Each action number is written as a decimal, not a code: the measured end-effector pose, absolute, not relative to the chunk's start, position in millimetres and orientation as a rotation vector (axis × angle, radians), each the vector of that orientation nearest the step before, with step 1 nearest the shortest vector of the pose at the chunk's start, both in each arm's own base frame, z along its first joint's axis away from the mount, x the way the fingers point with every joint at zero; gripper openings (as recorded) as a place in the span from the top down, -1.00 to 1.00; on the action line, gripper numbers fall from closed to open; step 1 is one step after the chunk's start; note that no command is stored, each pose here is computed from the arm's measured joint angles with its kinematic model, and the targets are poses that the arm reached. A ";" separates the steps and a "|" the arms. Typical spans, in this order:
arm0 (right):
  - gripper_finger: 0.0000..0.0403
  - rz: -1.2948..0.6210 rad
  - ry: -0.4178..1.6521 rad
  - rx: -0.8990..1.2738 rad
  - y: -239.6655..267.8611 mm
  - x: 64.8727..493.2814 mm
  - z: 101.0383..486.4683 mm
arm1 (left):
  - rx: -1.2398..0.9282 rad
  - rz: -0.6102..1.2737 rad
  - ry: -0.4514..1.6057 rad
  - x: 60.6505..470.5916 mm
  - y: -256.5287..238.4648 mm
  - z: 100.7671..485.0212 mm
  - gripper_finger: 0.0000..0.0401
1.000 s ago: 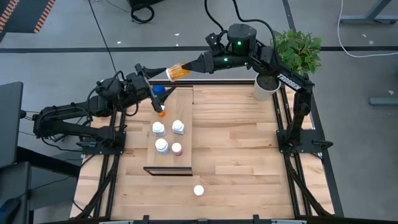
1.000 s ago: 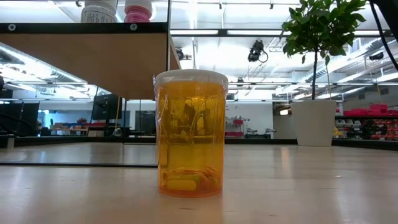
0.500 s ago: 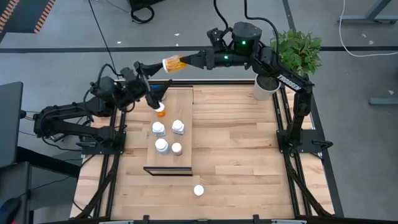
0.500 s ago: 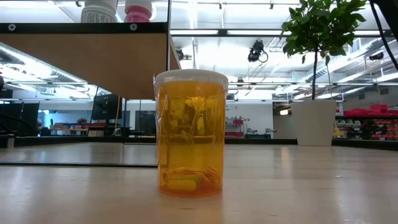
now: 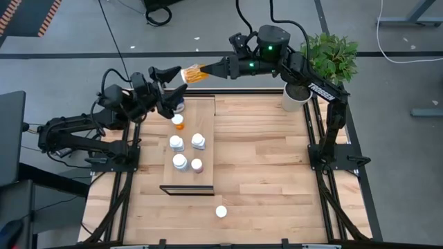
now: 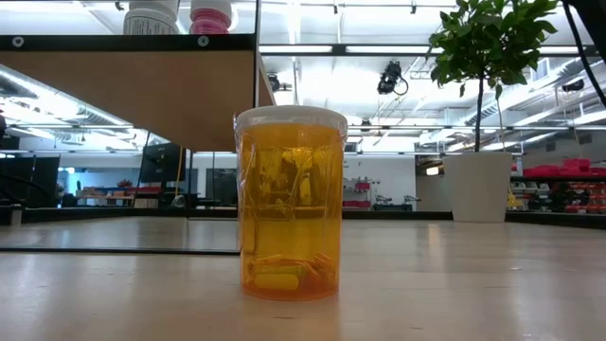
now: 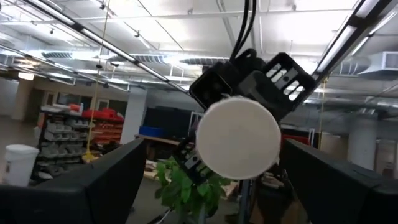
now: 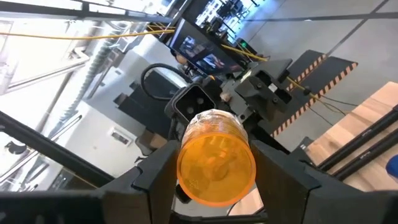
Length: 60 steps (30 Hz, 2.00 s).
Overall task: Pick and place medicine bottles onto shelf by color
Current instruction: Put the top orange pill bottle on the shelf aligned with the other orange pill bottle
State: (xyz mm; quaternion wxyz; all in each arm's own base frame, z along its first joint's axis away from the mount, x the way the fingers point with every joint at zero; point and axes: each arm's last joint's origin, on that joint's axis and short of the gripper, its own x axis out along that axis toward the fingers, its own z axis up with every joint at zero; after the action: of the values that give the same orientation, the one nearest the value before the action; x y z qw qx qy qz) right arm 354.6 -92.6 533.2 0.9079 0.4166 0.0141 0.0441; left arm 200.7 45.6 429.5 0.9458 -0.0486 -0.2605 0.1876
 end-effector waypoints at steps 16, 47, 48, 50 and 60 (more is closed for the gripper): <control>0.01 0.105 0.046 0.862 -88.2 355.6 532.4 | -0.120 0.331 -0.530 206.2 45.5 427.3 -0.88; 0.01 0.053 0.133 0.876 -88.1 354.8 522.8 | -0.135 0.312 -0.464 216.8 46.8 418.5 -0.52; 0.01 0.053 0.132 0.875 -88.1 354.8 522.8 | -0.135 0.313 -0.456 217.2 46.9 417.9 -0.50; 0.01 0.052 0.132 0.875 -88.3 354.8 522.8 | -0.136 0.313 -0.444 217.6 46.9 416.8 -0.47; 0.01 0.050 0.131 0.874 -88.2 354.8 522.8 | -0.140 0.311 -0.443 217.7 46.9 416.6 -0.37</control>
State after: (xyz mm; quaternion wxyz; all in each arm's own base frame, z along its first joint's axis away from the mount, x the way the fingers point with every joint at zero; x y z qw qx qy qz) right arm 354.8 -88.2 522.8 0.9036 0.4230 0.0633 0.0243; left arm 217.7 46.9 416.6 0.9612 -0.0690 -0.2185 0.1537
